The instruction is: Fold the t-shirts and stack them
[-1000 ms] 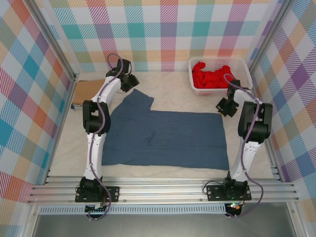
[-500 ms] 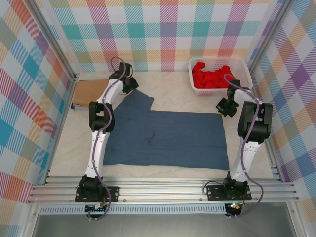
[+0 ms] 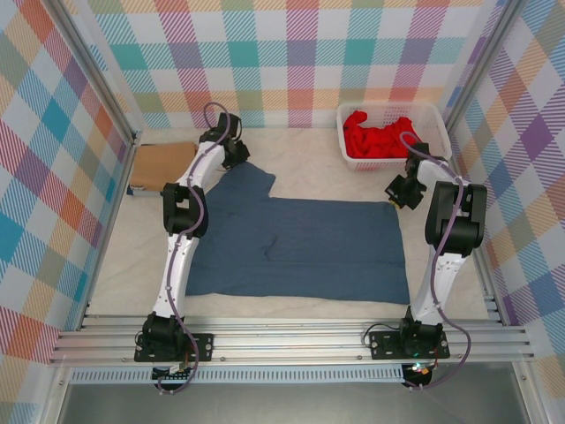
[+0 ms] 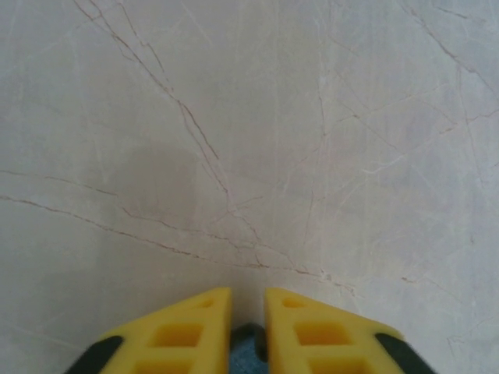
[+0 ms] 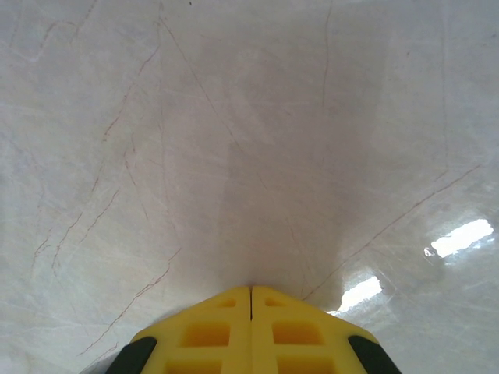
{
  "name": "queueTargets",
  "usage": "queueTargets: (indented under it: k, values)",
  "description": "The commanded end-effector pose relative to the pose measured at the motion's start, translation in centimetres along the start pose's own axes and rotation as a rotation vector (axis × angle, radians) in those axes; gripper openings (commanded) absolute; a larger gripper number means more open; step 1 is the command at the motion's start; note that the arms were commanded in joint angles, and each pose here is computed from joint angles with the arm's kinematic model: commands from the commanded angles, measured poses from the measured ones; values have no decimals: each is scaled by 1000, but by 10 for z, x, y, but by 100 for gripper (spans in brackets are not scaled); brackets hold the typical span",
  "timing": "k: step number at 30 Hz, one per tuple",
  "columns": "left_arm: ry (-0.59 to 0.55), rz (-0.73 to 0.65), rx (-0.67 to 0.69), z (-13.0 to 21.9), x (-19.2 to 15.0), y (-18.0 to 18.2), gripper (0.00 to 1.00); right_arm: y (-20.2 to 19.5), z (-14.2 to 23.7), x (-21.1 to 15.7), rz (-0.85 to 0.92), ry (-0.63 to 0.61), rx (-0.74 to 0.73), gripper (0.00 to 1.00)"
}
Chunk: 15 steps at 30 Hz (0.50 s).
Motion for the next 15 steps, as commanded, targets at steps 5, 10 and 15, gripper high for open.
queueTargets:
  k: [5,10,15]
  values:
    - [17,-28,15,4,-6,-6,0,3,0,-12,1,40,8,0]
    - [-54,-36,18,39,14,-18,0,16,17,-9,39,4,52,0]
    - [-74,-57,50,91,16,-30,0,27,40,-13,74,-5,94,0]
Point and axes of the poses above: each hand's point on the last joint's axis, 136 mm out from that joint toward the fingers, its own z axis back along the fingers, its own y axis along the line the jaws close on, x = y × z, the point moved 3 cm from there along z, back along the fingers, and after that the axes turned 2 degrees about -z, right-handed, at the moved point
